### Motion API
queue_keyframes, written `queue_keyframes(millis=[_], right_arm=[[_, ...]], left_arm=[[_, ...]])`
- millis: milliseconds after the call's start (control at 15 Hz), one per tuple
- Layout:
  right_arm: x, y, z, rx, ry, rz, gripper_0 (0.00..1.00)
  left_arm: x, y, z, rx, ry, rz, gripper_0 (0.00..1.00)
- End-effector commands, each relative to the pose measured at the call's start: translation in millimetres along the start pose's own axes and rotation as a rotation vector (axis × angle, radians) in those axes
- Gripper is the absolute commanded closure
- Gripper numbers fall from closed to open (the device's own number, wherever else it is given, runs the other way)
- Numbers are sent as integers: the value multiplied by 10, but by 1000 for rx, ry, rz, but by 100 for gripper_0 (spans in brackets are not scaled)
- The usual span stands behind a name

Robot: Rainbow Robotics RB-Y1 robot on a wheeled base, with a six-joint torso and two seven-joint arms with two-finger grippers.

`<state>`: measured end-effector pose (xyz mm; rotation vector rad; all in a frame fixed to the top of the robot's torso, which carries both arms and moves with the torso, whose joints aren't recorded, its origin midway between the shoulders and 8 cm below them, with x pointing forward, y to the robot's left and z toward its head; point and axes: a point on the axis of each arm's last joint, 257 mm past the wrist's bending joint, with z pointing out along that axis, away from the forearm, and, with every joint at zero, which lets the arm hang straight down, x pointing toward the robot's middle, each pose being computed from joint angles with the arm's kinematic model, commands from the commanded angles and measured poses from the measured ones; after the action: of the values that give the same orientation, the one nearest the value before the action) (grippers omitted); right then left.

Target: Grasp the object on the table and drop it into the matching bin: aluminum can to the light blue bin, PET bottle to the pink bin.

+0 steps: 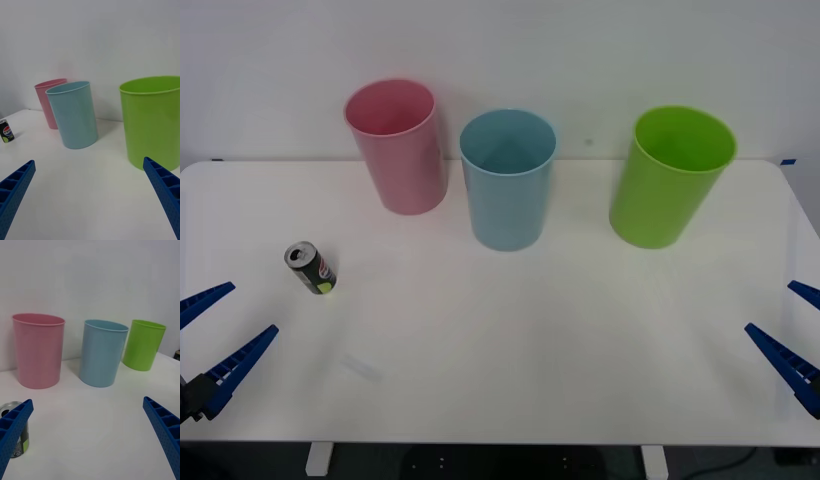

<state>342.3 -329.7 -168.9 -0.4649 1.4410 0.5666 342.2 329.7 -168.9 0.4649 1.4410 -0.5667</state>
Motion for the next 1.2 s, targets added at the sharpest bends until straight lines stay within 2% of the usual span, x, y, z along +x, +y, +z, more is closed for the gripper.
queue_keyframes(millis=[67,133,400,600,800,1200], right_arm=[[0,0,0,0,0,0,0],[0,0,0,0,0,0,0],[0,0,0,0,0,0,0],[0,0,0,0,0,0,0],[0,0,0,0,0,0,0],[0,0,0,0,0,0,0]], left_arm=[[0,0,0,0,0,0,0],[134,-32,-8,-4,17,-23,0],[149,-79,36,12,20,-20,0],[153,-32,-1,-7,23,-16,0],[174,63,-52,-49,30,-5,0],[379,392,-171,-212,79,-10,0]])
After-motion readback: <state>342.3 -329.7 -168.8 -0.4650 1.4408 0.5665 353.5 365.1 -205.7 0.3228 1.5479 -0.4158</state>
